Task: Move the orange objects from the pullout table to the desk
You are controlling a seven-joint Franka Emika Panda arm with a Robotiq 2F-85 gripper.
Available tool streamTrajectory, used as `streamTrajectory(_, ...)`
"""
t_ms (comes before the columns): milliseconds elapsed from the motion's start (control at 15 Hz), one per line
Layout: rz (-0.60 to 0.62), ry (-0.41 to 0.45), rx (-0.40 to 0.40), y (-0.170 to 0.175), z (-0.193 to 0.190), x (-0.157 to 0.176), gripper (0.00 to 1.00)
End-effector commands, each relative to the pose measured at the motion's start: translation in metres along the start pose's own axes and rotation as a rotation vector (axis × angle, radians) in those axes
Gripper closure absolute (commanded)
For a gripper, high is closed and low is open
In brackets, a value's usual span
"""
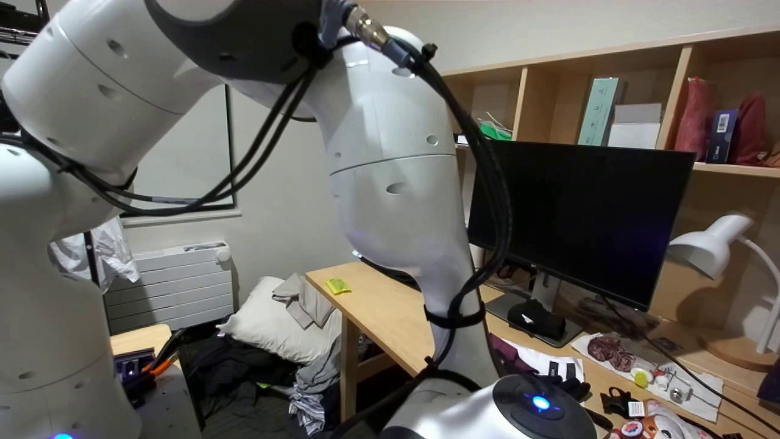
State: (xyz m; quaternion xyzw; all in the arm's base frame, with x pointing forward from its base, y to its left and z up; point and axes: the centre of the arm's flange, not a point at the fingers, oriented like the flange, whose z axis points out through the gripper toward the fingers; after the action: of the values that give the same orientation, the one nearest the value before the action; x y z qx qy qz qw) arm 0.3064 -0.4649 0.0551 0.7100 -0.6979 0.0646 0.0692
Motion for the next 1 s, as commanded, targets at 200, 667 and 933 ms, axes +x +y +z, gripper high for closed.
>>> streamTrajectory(200, -0.236, -0.088, 0.102, -0.002, 0.006, 0.005, 0.0)
streamTrajectory(667, -0.318, -0.071, 0.127, 0.004, 0.013, 0.008, 0.0)
streamTrajectory(933, -0.307, -0.046, 0.133, 0.0, 0.024, 0.007, 0.0)
